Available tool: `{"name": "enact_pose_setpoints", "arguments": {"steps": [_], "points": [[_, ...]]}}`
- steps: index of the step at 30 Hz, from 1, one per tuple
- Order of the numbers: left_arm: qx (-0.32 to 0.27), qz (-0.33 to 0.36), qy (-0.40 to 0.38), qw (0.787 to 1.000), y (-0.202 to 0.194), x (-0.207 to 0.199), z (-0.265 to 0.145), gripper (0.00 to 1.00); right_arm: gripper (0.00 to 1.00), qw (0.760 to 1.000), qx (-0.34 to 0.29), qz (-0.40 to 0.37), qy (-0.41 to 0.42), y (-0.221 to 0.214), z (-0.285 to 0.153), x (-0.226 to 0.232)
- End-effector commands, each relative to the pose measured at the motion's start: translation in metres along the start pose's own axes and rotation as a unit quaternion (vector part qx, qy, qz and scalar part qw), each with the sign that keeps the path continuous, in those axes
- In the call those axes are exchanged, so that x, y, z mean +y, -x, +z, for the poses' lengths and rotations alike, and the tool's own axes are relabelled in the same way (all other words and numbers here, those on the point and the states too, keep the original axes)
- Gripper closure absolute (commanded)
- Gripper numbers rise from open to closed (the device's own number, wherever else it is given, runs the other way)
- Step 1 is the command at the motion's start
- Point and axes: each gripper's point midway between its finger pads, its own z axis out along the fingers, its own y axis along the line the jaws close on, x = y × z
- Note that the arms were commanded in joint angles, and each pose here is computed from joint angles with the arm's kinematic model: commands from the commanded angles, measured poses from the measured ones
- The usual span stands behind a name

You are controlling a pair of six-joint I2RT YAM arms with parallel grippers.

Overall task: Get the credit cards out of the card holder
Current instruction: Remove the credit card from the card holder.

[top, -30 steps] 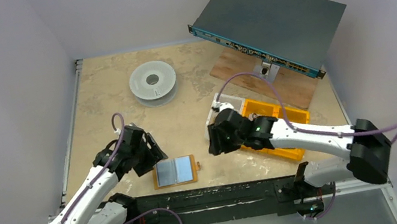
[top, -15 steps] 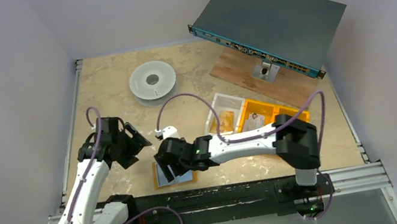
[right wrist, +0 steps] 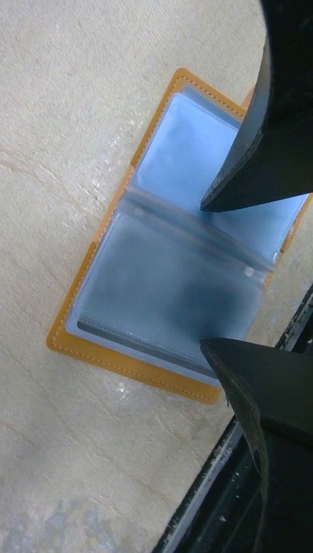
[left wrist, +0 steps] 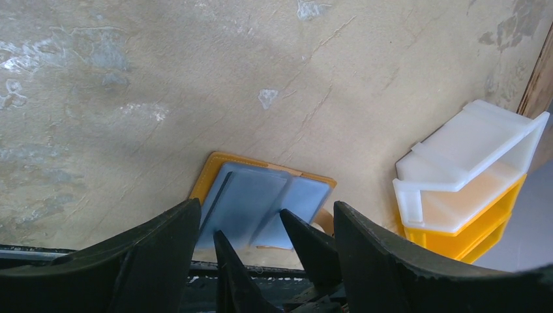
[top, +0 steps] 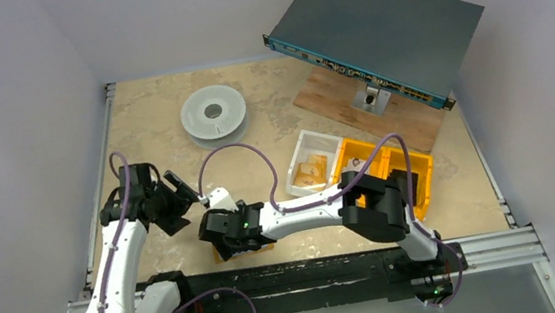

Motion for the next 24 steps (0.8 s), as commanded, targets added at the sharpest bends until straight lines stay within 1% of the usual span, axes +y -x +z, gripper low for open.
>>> {"name": "enact_pose_setpoints", "arguments": {"steps": [1,2,6,10,13,16,20,24], "points": [[-0.001,0.011,-0.019,1.0,0.002,-0.005,0.002,0.26,0.33,0.999,-0.012,-0.01,-0.04,0.005,0.001,-0.009],[0.001,0.01,-0.019,1.0,0.001,-0.004,0.003,0.26,0.35,0.999,-0.006,-0.01,-0.038,0.001,0.003,-0.01],[0.01,0.007,-0.021,1.0,-0.004,-0.001,0.009,0.27,0.5,1.0,0.014,-0.006,-0.021,-0.016,0.008,-0.011],[0.034,0.01,-0.038,0.999,-0.014,-0.002,0.016,0.3,0.68,1.0,0.02,0.017,0.002,-0.022,0.006,-0.017],[0.057,0.021,-0.047,0.997,-0.024,-0.002,0.021,0.33,0.75,0.999,0.016,0.036,0.032,-0.021,0.001,-0.02],[0.074,0.046,-0.048,0.995,-0.037,-0.003,0.024,0.37,0.79,0.997,0.015,0.055,0.059,-0.02,-0.001,-0.026],[0.093,0.073,-0.043,0.992,-0.057,-0.004,0.029,0.41,0.82,0.991,0.014,0.081,0.106,-0.019,-0.005,-0.03],[0.102,0.077,-0.026,0.991,-0.071,0.002,0.036,0.47,0.83,0.985,0.01,0.104,0.138,-0.016,-0.007,-0.034]]}}
